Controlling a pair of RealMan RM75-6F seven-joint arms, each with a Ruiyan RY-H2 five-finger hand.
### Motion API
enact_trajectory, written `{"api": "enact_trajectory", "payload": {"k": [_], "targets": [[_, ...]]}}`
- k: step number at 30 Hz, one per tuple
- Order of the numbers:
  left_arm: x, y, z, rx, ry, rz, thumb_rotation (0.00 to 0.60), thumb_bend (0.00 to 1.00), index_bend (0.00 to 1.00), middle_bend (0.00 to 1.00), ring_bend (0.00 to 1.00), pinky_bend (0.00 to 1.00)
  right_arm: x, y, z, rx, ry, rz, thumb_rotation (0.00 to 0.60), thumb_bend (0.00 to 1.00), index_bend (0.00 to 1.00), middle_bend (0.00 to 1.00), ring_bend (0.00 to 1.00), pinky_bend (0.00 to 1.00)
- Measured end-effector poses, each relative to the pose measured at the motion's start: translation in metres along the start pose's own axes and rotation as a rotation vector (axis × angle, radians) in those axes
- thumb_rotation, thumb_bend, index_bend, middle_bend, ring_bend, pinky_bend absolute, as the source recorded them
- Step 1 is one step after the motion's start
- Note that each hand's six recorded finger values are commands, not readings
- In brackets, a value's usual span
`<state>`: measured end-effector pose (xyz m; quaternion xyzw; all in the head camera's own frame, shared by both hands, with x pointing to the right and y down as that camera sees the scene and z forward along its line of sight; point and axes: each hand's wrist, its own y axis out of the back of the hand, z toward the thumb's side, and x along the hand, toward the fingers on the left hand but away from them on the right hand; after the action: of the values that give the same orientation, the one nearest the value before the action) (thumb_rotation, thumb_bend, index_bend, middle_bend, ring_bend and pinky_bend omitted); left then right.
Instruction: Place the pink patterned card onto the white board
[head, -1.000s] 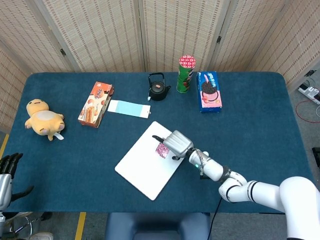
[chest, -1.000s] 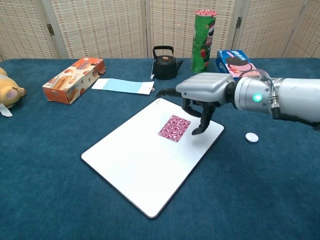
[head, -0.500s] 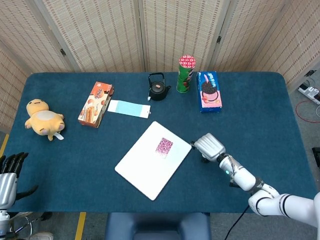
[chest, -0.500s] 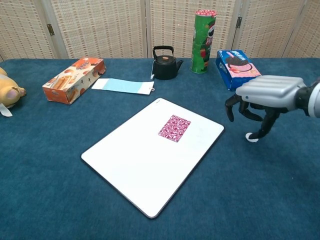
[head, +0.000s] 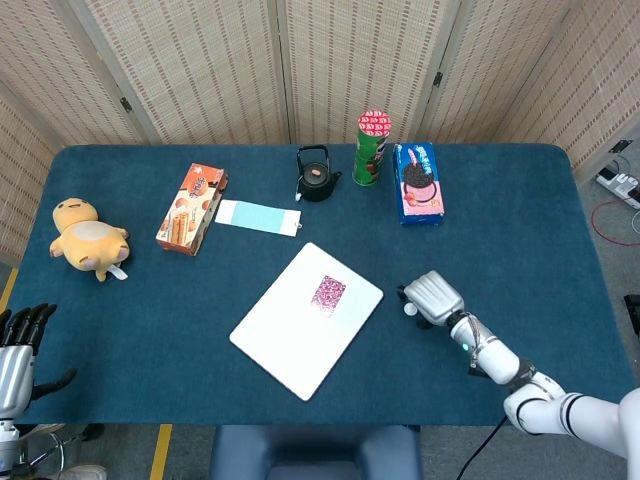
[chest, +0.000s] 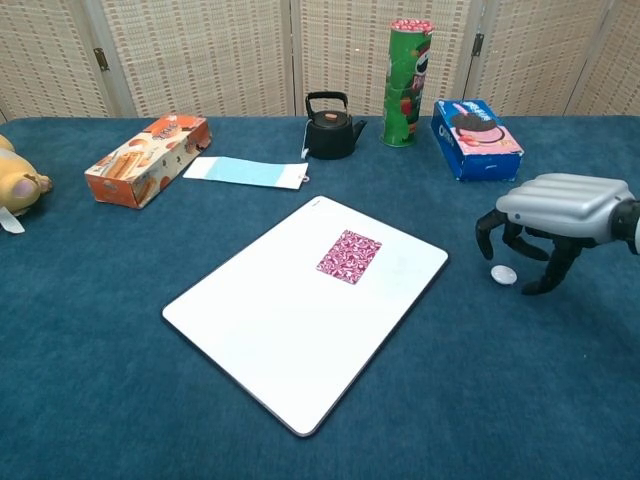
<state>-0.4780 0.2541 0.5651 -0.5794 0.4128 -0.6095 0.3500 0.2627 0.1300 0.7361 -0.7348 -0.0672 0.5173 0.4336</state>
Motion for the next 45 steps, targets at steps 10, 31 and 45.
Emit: {"api": "enact_trajectory", "payload": {"k": [10,31,45], "targets": [[0.000,0.001,-0.001,0.001,0.003,0.003,0.600,0.16,0.14,0.16,0.12,0.05,-0.010,-0.005,0.000,0.004,-0.001,0.013,0.590,0.21,0.44,0.80,0.98,0.80],[-0.001,-0.001,-0.005,0.002,0.012,0.001,0.600,0.15,0.14,0.16,0.12,0.05,-0.016,-0.003,-0.003,0.006,-0.012,0.034,0.592,0.31,0.51,0.81,0.99,0.80],[-0.001,-0.001,-0.006,0.007,0.013,-0.001,0.600,0.16,0.14,0.16,0.12,0.05,-0.013,0.008,0.001,-0.029,0.002,0.014,0.592,0.32,0.52,0.81,0.99,0.80]]}}
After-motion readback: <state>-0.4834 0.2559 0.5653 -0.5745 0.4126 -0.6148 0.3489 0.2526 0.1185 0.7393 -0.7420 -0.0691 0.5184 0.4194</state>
